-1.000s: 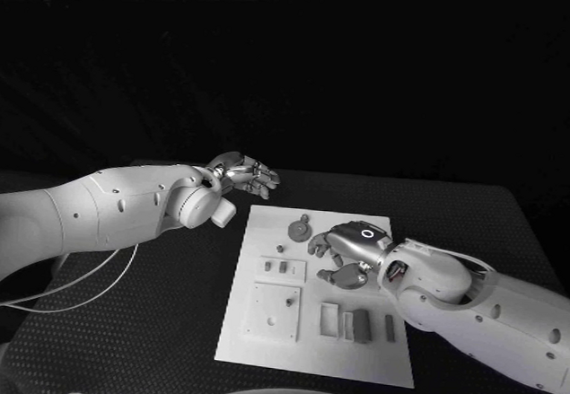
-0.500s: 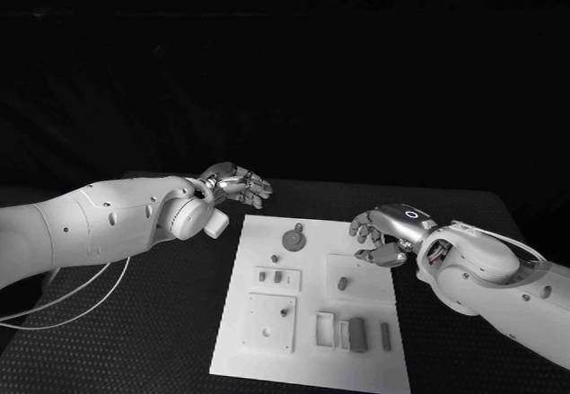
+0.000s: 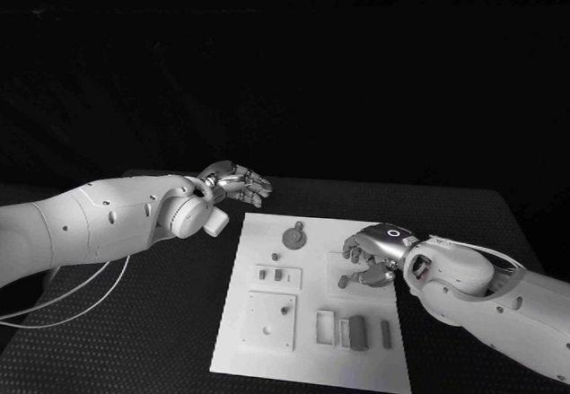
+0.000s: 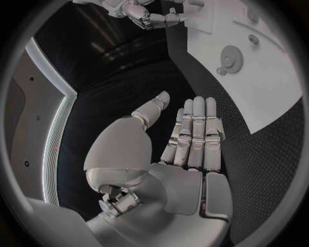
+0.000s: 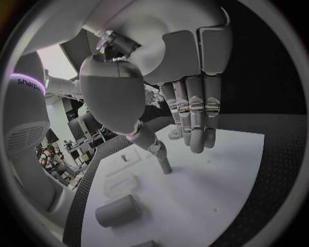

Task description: Assemble the parts on the task board

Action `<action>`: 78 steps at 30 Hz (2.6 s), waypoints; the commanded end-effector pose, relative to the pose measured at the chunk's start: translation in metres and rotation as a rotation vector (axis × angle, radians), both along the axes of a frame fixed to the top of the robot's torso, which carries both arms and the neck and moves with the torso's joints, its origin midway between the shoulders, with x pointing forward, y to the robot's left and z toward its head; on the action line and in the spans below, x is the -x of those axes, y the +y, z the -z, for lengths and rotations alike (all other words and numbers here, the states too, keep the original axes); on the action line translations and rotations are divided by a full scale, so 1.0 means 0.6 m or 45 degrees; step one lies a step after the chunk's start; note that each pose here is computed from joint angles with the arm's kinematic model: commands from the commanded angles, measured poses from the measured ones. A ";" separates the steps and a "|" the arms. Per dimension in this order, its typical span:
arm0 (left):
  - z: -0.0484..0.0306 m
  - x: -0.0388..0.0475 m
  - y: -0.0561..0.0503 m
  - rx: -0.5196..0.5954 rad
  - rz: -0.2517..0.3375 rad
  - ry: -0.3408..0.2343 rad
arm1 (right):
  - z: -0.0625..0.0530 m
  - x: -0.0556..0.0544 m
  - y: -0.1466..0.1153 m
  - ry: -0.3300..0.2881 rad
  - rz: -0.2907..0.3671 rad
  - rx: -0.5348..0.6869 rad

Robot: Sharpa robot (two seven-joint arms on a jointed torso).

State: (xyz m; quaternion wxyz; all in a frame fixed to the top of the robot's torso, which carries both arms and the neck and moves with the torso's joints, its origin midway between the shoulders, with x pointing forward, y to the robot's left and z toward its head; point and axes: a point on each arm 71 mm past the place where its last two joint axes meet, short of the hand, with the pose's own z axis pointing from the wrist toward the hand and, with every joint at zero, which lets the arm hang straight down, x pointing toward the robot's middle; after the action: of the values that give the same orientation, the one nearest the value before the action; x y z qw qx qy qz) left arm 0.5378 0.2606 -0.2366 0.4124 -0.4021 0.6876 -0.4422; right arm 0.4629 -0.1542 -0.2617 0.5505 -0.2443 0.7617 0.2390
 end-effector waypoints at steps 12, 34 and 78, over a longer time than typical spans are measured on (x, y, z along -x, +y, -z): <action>-0.002 0.000 -0.001 0.021 0.018 -0.006 | 0.035 0.023 0.026 0.065 -0.091 0.039; -0.002 0.000 -0.001 0.022 0.022 -0.001 | 0.041 0.025 0.036 -0.020 -0.114 0.061; -0.001 -0.003 -0.007 0.022 0.025 -0.002 | 0.004 0.118 0.198 -0.034 -0.392 -0.240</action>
State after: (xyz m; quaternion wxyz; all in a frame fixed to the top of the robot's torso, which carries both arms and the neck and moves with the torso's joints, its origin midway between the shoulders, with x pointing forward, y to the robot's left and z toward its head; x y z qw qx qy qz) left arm 0.5393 0.2585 -0.2372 0.4085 -0.4007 0.6891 -0.4445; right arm 0.3972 -0.0389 -0.2612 0.5378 -0.2890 0.6939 0.3819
